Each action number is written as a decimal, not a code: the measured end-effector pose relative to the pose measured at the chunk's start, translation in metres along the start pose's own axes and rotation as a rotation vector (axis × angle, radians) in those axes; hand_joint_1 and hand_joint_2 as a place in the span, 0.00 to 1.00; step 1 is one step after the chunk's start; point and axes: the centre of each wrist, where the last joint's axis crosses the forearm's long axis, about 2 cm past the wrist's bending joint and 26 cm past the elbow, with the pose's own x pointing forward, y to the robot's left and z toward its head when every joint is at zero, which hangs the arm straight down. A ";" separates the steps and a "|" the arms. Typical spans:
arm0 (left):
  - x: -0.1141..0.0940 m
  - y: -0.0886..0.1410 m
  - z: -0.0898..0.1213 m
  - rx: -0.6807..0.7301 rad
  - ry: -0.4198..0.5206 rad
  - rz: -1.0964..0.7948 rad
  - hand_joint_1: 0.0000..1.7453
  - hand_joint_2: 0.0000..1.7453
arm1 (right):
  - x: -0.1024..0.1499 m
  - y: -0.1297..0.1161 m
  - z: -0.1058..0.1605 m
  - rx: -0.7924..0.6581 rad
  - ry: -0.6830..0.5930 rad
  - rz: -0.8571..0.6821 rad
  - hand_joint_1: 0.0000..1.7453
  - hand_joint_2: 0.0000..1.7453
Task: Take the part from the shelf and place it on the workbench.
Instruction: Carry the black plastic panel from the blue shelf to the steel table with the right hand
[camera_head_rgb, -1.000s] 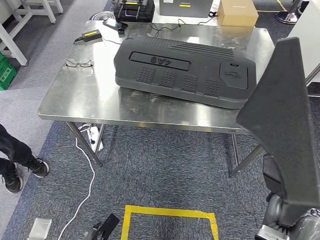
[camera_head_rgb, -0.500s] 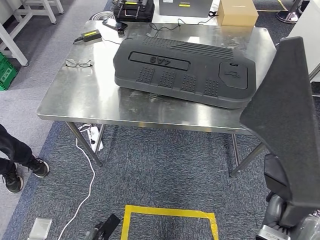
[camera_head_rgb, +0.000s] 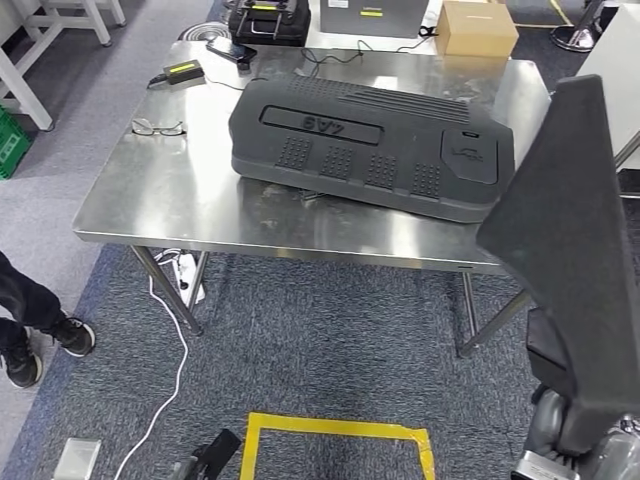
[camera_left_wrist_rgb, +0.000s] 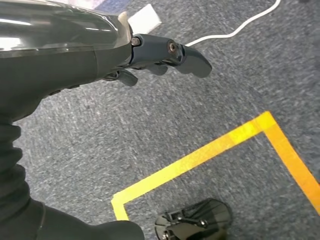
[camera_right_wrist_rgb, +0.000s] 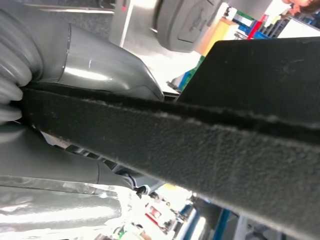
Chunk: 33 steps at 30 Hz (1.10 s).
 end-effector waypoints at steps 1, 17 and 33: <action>0.000 0.000 0.000 -0.001 0.000 0.000 0.00 1.00 | 0.000 0.000 0.000 -0.001 -0.001 0.000 1.00 1.00; -0.004 -0.001 0.002 -0.004 0.006 -0.002 0.00 1.00 | 0.000 0.001 0.001 0.000 -0.001 -0.004 1.00 1.00; -0.004 -0.001 0.002 0.001 0.006 -0.016 0.00 1.00 | 0.000 0.003 0.000 -0.002 0.001 -0.008 1.00 1.00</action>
